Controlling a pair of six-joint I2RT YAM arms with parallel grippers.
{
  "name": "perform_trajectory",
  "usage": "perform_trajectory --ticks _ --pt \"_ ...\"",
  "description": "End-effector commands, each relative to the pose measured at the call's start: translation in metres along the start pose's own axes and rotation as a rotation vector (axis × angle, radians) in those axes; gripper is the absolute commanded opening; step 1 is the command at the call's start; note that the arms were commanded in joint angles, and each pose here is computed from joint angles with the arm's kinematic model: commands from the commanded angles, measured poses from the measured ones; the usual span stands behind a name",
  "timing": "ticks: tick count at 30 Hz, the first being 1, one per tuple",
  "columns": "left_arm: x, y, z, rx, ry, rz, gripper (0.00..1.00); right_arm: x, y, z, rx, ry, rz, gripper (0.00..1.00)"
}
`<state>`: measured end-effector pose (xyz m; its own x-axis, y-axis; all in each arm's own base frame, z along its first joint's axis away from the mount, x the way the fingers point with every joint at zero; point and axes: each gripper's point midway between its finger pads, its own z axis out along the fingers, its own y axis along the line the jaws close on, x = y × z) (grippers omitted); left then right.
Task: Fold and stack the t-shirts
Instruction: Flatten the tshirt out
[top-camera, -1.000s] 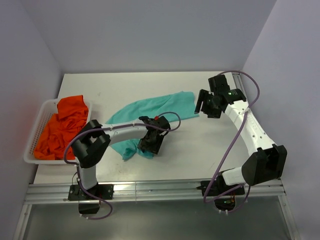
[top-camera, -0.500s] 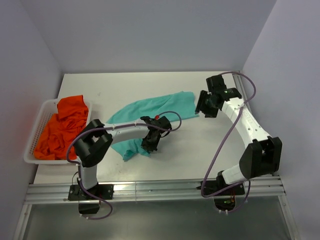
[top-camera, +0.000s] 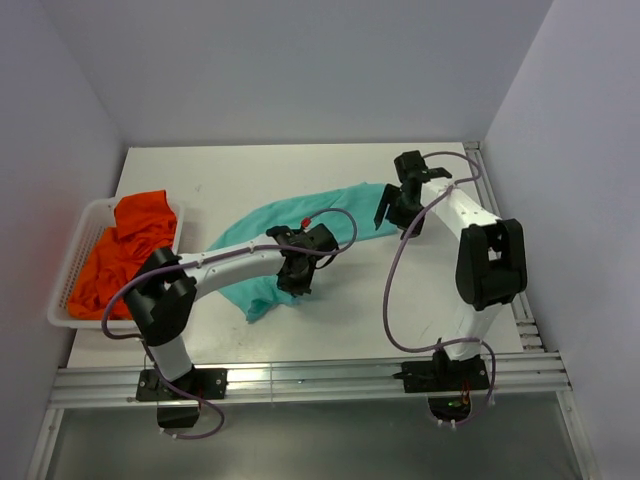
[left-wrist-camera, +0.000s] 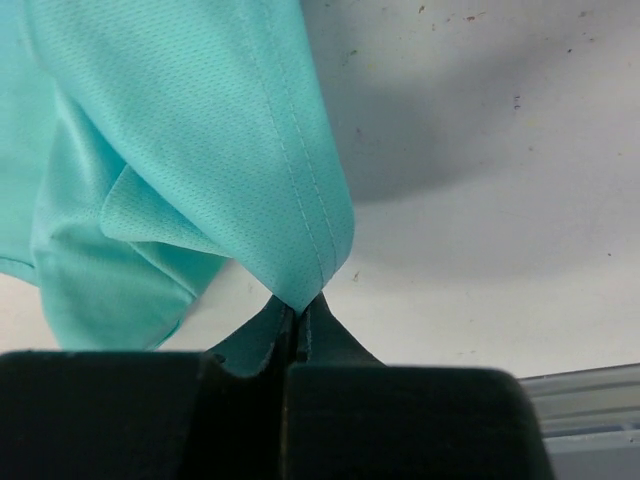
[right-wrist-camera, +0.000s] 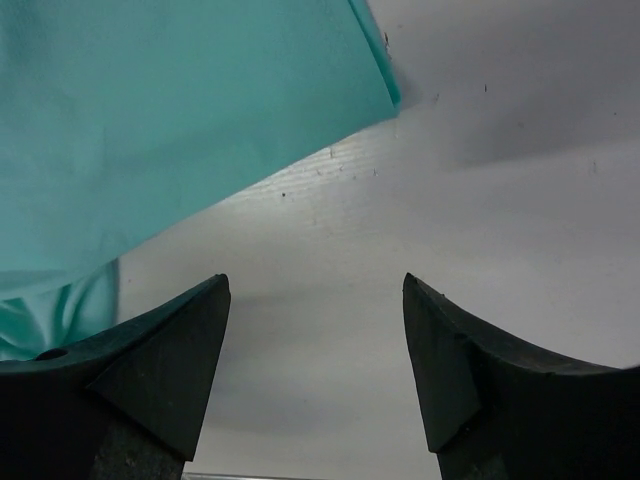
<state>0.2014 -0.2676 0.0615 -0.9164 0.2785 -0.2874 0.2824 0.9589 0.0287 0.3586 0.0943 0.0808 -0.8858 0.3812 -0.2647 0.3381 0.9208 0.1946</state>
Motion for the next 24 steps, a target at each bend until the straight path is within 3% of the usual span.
perform_trajectory --ticks 1,10,14,18,23,24 --pt "-0.009 0.002 -0.019 0.006 -0.046 -0.019 0.00 -0.019 0.006 0.007 -0.007 -0.047 0.030 0.77" --pt "-0.013 0.008 -0.034 -0.007 -0.061 0.007 0.00 -0.034 -0.005 0.039 0.068 -0.049 0.060 0.74" --pt "-0.013 0.007 -0.038 -0.003 -0.058 0.008 0.00 -0.040 -0.009 0.053 0.081 -0.033 0.077 0.64" --pt "-0.014 0.009 -0.041 -0.006 -0.064 0.009 0.00 -0.044 -0.010 0.063 0.081 -0.026 0.088 0.47" --pt "-0.014 0.010 -0.043 -0.010 -0.061 0.009 0.00 -0.049 -0.010 0.069 0.090 -0.023 0.078 0.41" --pt "-0.014 0.010 -0.044 -0.011 -0.063 0.010 0.00 -0.050 -0.010 0.070 0.090 -0.022 0.078 0.35"
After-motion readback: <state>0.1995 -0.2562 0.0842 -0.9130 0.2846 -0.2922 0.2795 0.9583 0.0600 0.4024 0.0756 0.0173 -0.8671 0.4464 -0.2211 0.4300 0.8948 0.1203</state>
